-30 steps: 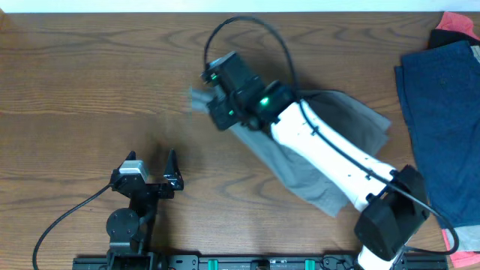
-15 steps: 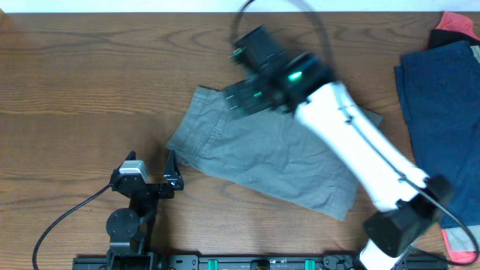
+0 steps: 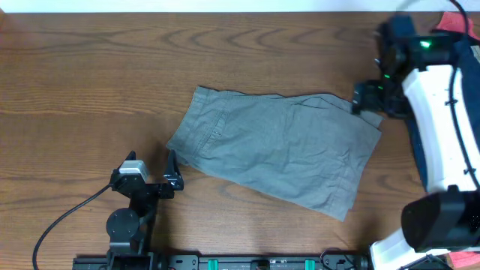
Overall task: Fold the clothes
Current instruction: 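Smooth the right edge of the grey shorts with the right gripper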
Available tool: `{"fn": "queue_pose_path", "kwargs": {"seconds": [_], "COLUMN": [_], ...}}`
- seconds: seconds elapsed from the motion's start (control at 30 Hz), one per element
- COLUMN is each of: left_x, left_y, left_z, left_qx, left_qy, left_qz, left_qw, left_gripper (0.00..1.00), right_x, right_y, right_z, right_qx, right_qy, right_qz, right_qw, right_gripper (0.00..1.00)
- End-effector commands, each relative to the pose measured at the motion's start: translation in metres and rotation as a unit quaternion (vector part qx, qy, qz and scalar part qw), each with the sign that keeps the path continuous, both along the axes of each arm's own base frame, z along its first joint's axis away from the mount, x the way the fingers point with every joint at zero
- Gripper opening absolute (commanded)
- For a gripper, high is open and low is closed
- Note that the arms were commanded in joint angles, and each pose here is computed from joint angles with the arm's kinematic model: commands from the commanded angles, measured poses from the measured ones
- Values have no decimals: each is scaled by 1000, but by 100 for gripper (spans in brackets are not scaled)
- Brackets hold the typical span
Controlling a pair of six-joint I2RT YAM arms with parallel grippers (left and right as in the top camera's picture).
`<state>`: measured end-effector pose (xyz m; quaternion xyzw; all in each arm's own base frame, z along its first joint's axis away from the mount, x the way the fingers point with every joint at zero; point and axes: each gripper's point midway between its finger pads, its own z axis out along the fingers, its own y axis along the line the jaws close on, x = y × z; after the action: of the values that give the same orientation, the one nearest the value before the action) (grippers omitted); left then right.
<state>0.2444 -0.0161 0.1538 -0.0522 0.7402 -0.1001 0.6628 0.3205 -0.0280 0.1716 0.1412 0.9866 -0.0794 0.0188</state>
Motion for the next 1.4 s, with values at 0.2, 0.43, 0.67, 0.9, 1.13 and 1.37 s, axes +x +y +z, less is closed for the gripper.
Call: {"fn": "queue_pose_path", "kwargs": {"seconds": [0.2,0.43,0.67,0.9,1.13,1.37], "left_x": [-1,-1,-1,-1,-1,-1], "left_y": [-1,-1,-1,-1,-1,-1], "left_z": [-15,-15,-15,-15,-15,-15], "left_qx": [9,9,9,9,9,9], "left_qy": [22,22,21,22,22,22], "left_qz": [-5,-5,-5,-5,-5,-5], "left_qw": [1000,1000,1000,1000,1000,1000], "left_gripper": [98,98,98,98,98,98], "right_x": [-25,-34,-39,-39,-33,-7], "right_y": [-7,4,8,24,27,28], "right_z": [-81,-124,-151,-170,-181,-184], "right_qx": [131,146,154,192,191,200], "right_qy": [38,37,26,6,-19,-80], "right_qz": [-97,-95,-113,-106,-96,-90], "right_qw": [986,984,981,976,977,972], "right_gripper": [99,99,87,80,21,2]}}
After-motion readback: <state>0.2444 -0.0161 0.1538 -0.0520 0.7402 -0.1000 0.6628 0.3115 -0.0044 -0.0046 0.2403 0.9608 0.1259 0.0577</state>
